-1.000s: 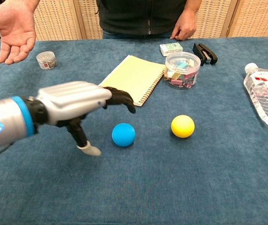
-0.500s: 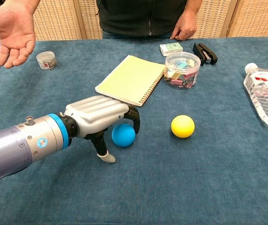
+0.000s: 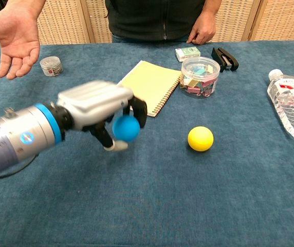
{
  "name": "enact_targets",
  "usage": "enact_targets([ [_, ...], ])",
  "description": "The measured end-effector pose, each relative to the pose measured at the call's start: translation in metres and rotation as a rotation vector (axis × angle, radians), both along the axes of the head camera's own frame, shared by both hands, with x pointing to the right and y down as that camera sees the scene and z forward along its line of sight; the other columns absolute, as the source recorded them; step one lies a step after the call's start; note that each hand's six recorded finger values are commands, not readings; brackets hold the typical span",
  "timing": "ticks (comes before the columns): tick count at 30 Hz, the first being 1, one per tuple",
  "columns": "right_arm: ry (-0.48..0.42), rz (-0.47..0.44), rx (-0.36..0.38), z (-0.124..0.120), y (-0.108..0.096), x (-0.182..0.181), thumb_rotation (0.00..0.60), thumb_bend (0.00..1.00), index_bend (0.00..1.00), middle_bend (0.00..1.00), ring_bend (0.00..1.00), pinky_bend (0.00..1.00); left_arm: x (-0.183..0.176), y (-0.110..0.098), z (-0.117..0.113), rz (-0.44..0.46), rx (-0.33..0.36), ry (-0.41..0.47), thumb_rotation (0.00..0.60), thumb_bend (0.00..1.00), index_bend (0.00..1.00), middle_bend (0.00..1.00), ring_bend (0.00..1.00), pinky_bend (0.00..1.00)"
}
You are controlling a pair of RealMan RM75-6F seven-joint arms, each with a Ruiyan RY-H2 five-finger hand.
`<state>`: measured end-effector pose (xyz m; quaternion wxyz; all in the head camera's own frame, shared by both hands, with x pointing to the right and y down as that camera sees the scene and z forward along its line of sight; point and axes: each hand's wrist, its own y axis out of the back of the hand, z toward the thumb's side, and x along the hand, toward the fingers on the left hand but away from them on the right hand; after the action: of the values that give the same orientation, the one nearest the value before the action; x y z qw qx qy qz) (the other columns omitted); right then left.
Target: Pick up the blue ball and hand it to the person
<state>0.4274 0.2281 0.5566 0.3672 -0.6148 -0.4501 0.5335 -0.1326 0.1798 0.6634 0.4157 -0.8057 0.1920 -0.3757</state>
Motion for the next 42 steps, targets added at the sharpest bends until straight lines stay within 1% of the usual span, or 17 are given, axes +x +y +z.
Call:
enact_targets([
  [4, -0.001, -0.002, -0.002, 0.0, 0.001, -0.001, 0.6, 0.0, 0.0, 0.0, 0.0, 0.0, -0.014, -0.02, -0.028, -0.016, 0.081, 0.033, 0.6, 0.44, 0.64, 0.47, 0.41, 0.54],
  [6, -0.002, -0.005, -0.002, 0.0, 0.001, -0.002, 0.6, 0.0, 0.0, 0.0, 0.0, 0.0, -0.027, -0.036, -0.043, -0.038, 0.133, 0.034, 0.6, 0.44, 0.64, 0.47, 0.41, 0.54],
  [9, -0.005, -0.008, -0.004, 0.0, 0.002, -0.003, 0.6, 0.0, 0.0, 0.0, 0.0, 0.0, -0.051, -0.061, -0.061, -0.083, 0.198, 0.014, 0.6, 0.43, 0.64, 0.47, 0.41, 0.54],
  [13, -0.004, -0.009, -0.006, 0.0, 0.002, -0.003, 0.6, 0.0, 0.0, 0.0, 0.0, 0.0, -0.089, -0.093, -0.074, -0.166, 0.238, -0.033, 0.6, 0.43, 0.64, 0.47, 0.41, 0.54],
  [15, -0.003, -0.009, -0.008, 0.0, 0.002, -0.003, 0.6, 0.0, 0.0, 0.0, 0.0, 0.0, -0.106, -0.103, -0.074, -0.208, 0.237, -0.05, 0.6, 0.43, 0.64, 0.47, 0.41, 0.54],
  [21, 0.005, -0.013, -0.013, 0.002, 0.003, -0.005, 0.6, 0.0, 0.0, 0.0, 0.0, 0.0, -0.153, -0.119, -0.06, -0.302, 0.227, -0.114, 0.6, 0.42, 0.64, 0.47, 0.41, 0.54],
  [28, 0.011, -0.017, -0.023, 0.006, 0.004, -0.006, 0.6, 0.0, 0.0, 0.0, 0.0, 0.0, -0.195, -0.123, -0.039, -0.372, 0.2, -0.164, 0.6, 0.41, 0.64, 0.47, 0.41, 0.54],
  [30, 0.013, -0.017, -0.024, 0.006, 0.004, -0.007, 0.6, 0.0, 0.0, 0.0, 0.0, 0.0, -0.202, -0.121, -0.034, -0.379, 0.193, -0.172, 0.6, 0.37, 0.64, 0.46, 0.39, 0.53],
  [31, 0.013, -0.016, -0.023, 0.006, 0.004, -0.006, 0.6, 0.0, 0.0, 0.0, 0.0, 0.0, -0.204, -0.12, -0.032, -0.379, 0.188, -0.175, 0.6, 0.34, 0.61, 0.41, 0.35, 0.5],
  [32, 0.014, -0.016, -0.023, 0.006, 0.005, -0.006, 0.6, 0.0, 0.0, 0.0, 0.0, 0.0, -0.206, -0.119, -0.031, -0.378, 0.179, -0.178, 0.6, 0.28, 0.54, 0.31, 0.24, 0.41],
  [33, 0.015, -0.015, -0.023, 0.006, 0.005, -0.006, 0.6, 0.0, 0.0, 0.0, 0.0, 0.0, -0.206, -0.118, -0.029, -0.376, 0.166, -0.179, 0.6, 0.22, 0.43, 0.17, 0.12, 0.29],
  [34, 0.015, -0.014, -0.023, 0.006, 0.005, -0.006, 0.6, 0.0, 0.0, 0.0, 0.0, 0.0, -0.207, -0.117, -0.028, -0.377, 0.153, -0.175, 0.6, 0.19, 0.34, 0.09, 0.05, 0.2],
  [35, 0.014, -0.013, -0.023, 0.006, 0.004, -0.006, 0.6, 0.0, 0.0, 0.0, 0.0, 0.0, -0.208, -0.117, -0.027, -0.379, 0.147, -0.172, 0.6, 0.15, 0.22, 0.02, 0.01, 0.11],
  [36, 0.014, -0.012, -0.023, 0.006, 0.004, -0.006, 0.6, 0.0, 0.0, 0.0, 0.0, 0.0, -0.209, -0.116, -0.027, -0.383, 0.136, -0.164, 0.6, 0.12, 0.12, 0.0, 0.0, 0.05],
  [38, 0.013, -0.011, -0.024, 0.006, 0.004, -0.006, 0.6, 0.0, 0.0, 0.0, 0.0, 0.0, -0.21, -0.116, -0.028, -0.389, 0.124, -0.15, 0.6, 0.07, 0.02, 0.0, 0.0, 0.01],
  [39, 0.013, -0.011, -0.024, 0.006, 0.004, -0.006, 0.6, 0.0, 0.0, 0.0, 0.0, 0.0, -0.211, -0.116, -0.029, -0.394, 0.12, -0.14, 0.6, 0.05, 0.0, 0.0, 0.0, 0.0],
  [42, 0.01, -0.012, -0.026, 0.006, 0.005, -0.006, 0.6, 0.0, 0.0, 0.0, 0.0, 0.0, -0.213, -0.118, -0.036, -0.407, 0.128, -0.109, 0.6, 0.02, 0.0, 0.0, 0.0, 0.0],
])
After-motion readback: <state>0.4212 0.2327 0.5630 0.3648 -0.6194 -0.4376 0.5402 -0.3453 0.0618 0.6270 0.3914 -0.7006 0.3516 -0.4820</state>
